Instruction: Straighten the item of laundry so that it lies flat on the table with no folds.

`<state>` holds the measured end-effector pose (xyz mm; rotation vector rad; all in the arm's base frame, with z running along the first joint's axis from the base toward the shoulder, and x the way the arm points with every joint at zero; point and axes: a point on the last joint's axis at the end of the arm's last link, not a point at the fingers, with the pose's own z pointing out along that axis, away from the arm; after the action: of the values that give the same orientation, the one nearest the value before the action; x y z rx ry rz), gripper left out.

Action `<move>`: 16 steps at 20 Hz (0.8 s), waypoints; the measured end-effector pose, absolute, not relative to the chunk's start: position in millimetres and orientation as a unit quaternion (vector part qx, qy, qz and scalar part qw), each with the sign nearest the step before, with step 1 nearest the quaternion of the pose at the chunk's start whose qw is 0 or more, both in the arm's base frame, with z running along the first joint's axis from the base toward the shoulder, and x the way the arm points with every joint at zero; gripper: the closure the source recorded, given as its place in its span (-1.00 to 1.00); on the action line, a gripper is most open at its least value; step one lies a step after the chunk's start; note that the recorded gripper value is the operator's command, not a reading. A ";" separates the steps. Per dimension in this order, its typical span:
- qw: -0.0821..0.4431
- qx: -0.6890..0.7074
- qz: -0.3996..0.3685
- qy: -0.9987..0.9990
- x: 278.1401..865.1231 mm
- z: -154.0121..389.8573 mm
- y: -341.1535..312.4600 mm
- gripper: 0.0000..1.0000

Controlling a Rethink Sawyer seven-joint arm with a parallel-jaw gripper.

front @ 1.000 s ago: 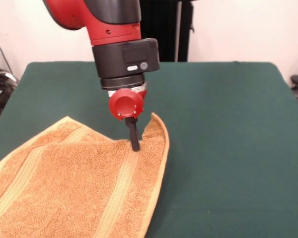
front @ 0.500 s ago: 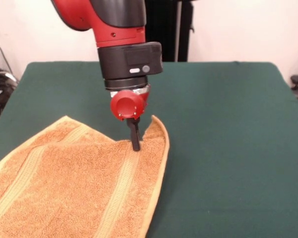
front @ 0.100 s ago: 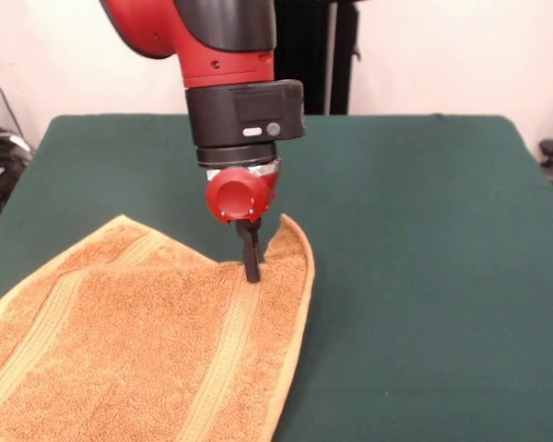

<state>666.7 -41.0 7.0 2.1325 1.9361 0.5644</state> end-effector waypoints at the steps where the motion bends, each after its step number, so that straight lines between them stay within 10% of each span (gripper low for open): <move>1: 0.103 0.723 0.191 0.656 666.9 7.0 -40.8 -1.00; 16: 0.089 0.732 0.189 0.648 666.4 4.2 -59.0 -1.00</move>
<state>666.4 -59.0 4.2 2.1793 1.9285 0.5623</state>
